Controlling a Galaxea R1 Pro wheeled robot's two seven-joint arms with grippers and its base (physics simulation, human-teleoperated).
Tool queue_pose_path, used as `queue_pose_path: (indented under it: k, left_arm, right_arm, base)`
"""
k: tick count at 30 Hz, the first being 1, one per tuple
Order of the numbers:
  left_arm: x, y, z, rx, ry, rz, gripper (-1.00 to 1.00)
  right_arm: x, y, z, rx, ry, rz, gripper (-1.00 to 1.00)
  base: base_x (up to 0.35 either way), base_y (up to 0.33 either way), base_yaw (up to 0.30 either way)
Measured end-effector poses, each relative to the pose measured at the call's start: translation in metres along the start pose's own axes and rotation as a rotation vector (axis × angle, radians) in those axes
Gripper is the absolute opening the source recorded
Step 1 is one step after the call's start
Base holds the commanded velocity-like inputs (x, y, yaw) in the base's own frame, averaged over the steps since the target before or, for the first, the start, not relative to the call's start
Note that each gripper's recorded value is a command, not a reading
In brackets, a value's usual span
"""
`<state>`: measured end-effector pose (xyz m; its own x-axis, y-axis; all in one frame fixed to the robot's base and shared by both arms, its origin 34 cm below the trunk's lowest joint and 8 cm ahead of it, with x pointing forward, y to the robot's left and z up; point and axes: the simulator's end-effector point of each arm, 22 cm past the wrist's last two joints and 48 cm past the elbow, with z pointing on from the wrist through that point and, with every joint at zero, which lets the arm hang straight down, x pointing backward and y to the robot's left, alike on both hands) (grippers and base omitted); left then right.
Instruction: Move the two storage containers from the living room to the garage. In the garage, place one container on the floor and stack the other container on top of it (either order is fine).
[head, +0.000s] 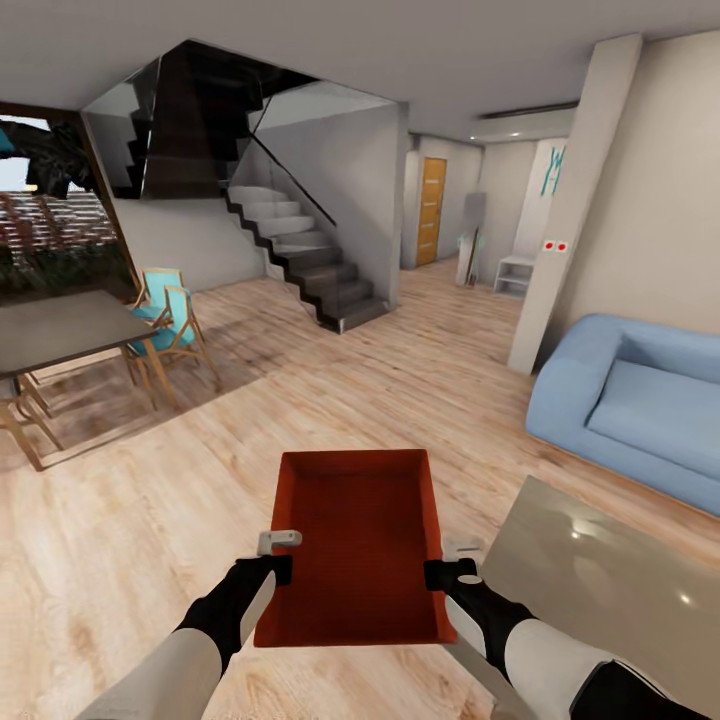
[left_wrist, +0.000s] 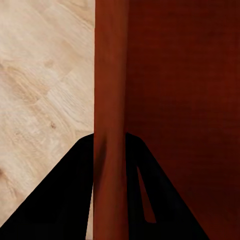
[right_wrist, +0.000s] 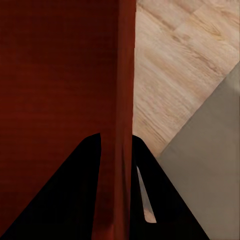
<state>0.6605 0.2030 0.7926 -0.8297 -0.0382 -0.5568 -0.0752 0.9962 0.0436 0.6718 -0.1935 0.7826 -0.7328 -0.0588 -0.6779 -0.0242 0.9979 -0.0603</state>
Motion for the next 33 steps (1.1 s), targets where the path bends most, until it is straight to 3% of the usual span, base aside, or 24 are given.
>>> queue_pose_path:
  k: [12, 18, 33]
  left_arm:
    - [-0.0006, 0.0001, -0.0001, 0.0, -0.002, 0.0, -1.0]
    - [0.0009, 0.0025, 0.0007, 0.002, 0.002, -0.001, -1.0]
    - [-0.0058, 0.0049, -0.0007, 0.002, -0.014, -0.001, -1.0]
  right_arm:
    - [-0.0004, 0.0001, 0.0, 0.0, -0.002, 0.001, -1.0]
    - [0.0001, 0.0025, -0.0006, 0.002, 0.002, -0.001, -1.0]
    - [-0.0048, 0.0046, -0.0014, 0.003, -0.014, 0.002, -1.0]
  base:
    - [0.0, 0.0, 0.269]
    - [0.04, 0.0, 0.053]
    - [0.304, 0.0, 0.001]
